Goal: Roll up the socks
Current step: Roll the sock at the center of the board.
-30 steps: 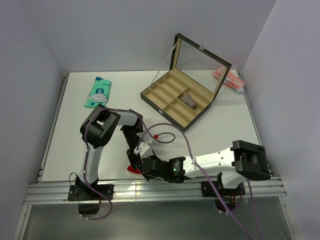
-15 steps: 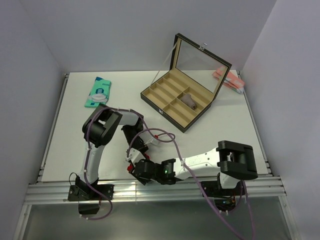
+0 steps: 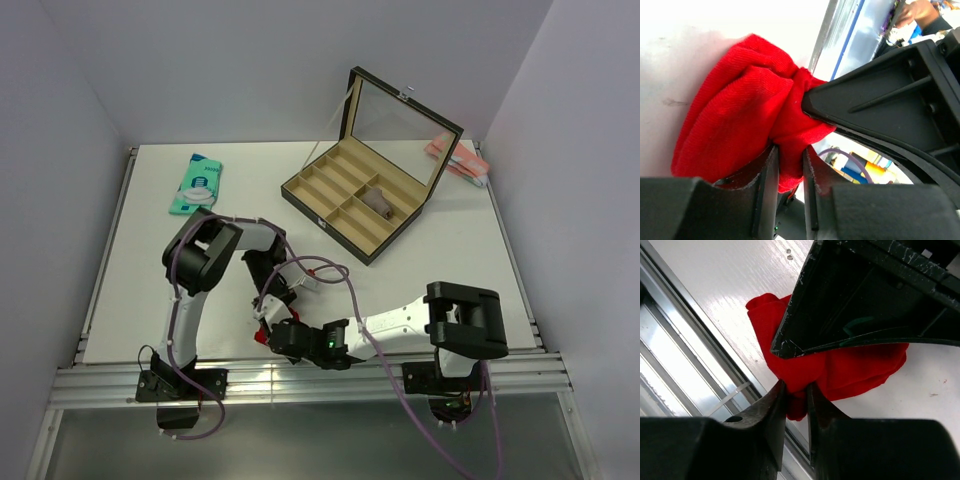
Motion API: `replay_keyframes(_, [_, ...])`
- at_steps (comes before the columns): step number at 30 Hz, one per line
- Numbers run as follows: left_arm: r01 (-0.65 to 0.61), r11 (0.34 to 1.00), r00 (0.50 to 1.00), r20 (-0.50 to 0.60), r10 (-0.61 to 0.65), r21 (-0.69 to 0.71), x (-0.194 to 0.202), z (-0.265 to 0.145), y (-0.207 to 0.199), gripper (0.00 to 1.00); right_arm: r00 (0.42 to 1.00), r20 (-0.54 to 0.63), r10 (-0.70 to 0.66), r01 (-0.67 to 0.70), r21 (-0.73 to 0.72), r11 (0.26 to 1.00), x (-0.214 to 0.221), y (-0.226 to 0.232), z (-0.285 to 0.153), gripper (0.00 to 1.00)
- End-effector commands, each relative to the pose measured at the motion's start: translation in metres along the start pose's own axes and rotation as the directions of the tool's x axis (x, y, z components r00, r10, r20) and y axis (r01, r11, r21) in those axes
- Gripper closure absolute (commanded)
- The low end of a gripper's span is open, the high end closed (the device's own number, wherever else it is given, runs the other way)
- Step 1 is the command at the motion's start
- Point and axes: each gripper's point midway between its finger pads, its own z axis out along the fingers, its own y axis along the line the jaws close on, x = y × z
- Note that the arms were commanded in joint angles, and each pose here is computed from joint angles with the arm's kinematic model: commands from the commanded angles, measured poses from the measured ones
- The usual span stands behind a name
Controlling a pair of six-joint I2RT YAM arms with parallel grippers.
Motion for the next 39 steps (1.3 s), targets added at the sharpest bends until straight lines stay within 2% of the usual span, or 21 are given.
replay_keyframes(1, [-0.186,0.964,0.966,0.143,0.215,-0.191,-0.044,-0.012,0.034,0.71,0.996,-0.030,0.082,-0.083,-0.034,0.996,0.019,-0.001,0.004,0.87])
replay_keyframes(3, [-0.191,0.958,0.947,0.217,0.237,-0.213,-0.057,-0.023,0.027,0.70,0.993,-0.027,0.115,-0.116,-0.035,0.993,0.023,-0.008,0.003,0.89])
replay_keyframes(6, [-0.131,0.969,0.911,0.360,0.200,-0.208,-0.076,-0.045,0.020,0.68,0.985,-0.019,0.169,-0.170,-0.066,0.983,0.024,-0.015,-0.001,0.89])
replay_keyframes(10, [-0.074,0.971,0.843,0.505,0.182,-0.227,-0.085,-0.080,0.024,0.68,0.973,-0.029,0.230,-0.231,-0.106,0.967,0.027,-0.024,-0.001,0.89])
replay_keyframes(11, [-0.086,0.963,0.819,0.533,0.215,-0.256,-0.089,-0.089,0.022,0.68,0.969,-0.046,0.244,-0.248,-0.145,0.958,0.031,-0.021,-0.002,0.89])
replay_keyframes(14, [-0.059,0.959,0.781,0.586,0.217,-0.278,-0.084,-0.104,0.021,0.69,0.949,-0.039,0.314,-0.316,-0.198,0.928,0.031,-0.029,-0.001,0.89])
replay_keyframes(15, [-0.060,0.954,0.766,0.599,0.231,-0.292,-0.085,-0.109,0.021,0.69,0.943,-0.065,0.327,-0.332,-0.253,0.909,0.032,-0.023,-0.004,0.89])
replay_keyframes(17, [-0.046,0.940,0.738,0.623,0.259,-0.337,-0.081,-0.121,0.020,0.69,0.925,-0.087,0.369,-0.379,-0.264,0.887,0.032,-0.034,0.000,0.88])
replay_keyframes(20, [-0.019,0.911,0.691,0.653,0.309,-0.411,-0.074,-0.139,0.022,0.69,0.908,-0.163,0.386,-0.418,-0.287,0.862,0.034,-0.037,0.006,0.88])
replay_keyframes(22, [-0.014,0.883,0.677,0.645,0.354,-0.470,-0.069,-0.146,0.027,0.69,0.890,-0.224,0.398,-0.453,-0.324,0.830,0.037,-0.033,0.007,0.88])
replay_keyframes(25, [0.000,0.814,0.657,0.614,0.438,-0.581,-0.058,-0.157,0.028,0.68,0.849,-0.304,0.433,-0.523,-0.357,0.774,0.032,-0.033,0.013,0.88])
replay_keyframes(26, [-0.010,0.771,0.630,0.595,0.499,-0.636,-0.058,-0.166,0.022,0.66,0.832,-0.336,0.441,-0.545,-0.351,0.762,0.035,-0.034,0.014,0.88])
replay_keyframes(28, [-0.021,0.711,0.634,0.540,0.553,-0.703,-0.048,-0.166,0.026,0.63,0.791,-0.396,0.466,-0.602,-0.367,0.709,0.035,-0.036,0.018,0.87])
replay_keyframes(29, [-0.032,0.657,0.609,0.506,0.610,-0.753,-0.047,-0.174,0.020,0.62,0.766,-0.428,0.480,-0.629,-0.342,0.698,0.038,-0.039,0.020,0.87])
replay_keyframes(31, [-0.061,0.581,0.609,0.431,0.666,-0.811,-0.038,-0.172,0.024,0.59,0.747,-0.457,0.483,-0.645,-0.321,0.693,0.036,-0.046,0.028,0.87])
replay_keyframes(33, [-0.091,0.468,0.581,0.335,0.742,-0.879,-0.036,-0.180,0.018,0.55,0.721,-0.504,0.476,-0.667,-0.316,0.675,0.038,-0.044,0.026,0.88])
replay_keyframes(34, [-0.108,0.439,0.599,0.294,0.744,-0.892,-0.031,-0.169,0.024,0.55,0.711,-0.512,0.482,-0.680,-0.324,0.658,0.034,-0.046,0.030,0.89])
replay_keyframes(35, [-0.113,0.388,0.581,0.256,0.773,-0.915,-0.030,-0.171,0.018,0.52,0.693,-0.530,0.488,-0.694,-0.307,0.652,0.036,-0.048,0.029,0.90])
replay_keyframes(37, [-0.167,0.293,0.579,0.147,0.802,-0.941,-0.028,-0.155,0.020,0.50,0.684,-0.540,0.491,-0.699,-0.293,0.653,0.032,-0.052,0.033,0.91])
replay_keyframes(38, [-0.170,0.238,0.553,0.107,0.826,-0.956,-0.028,-0.155,0.012,0.49,0.668,-0.550,0.502,-0.714,-0.281,0.641,0.031,-0.055,0.033,0.91])
replay_keyframes(39, [-0.206,0.209,0.550,0.064,0.833,-0.956,-0.025,-0.142,0.015,0.49,0.660,-0.555,0.506,-0.722,-0.284,0.631,0.029,-0.056,0.034,0.91])
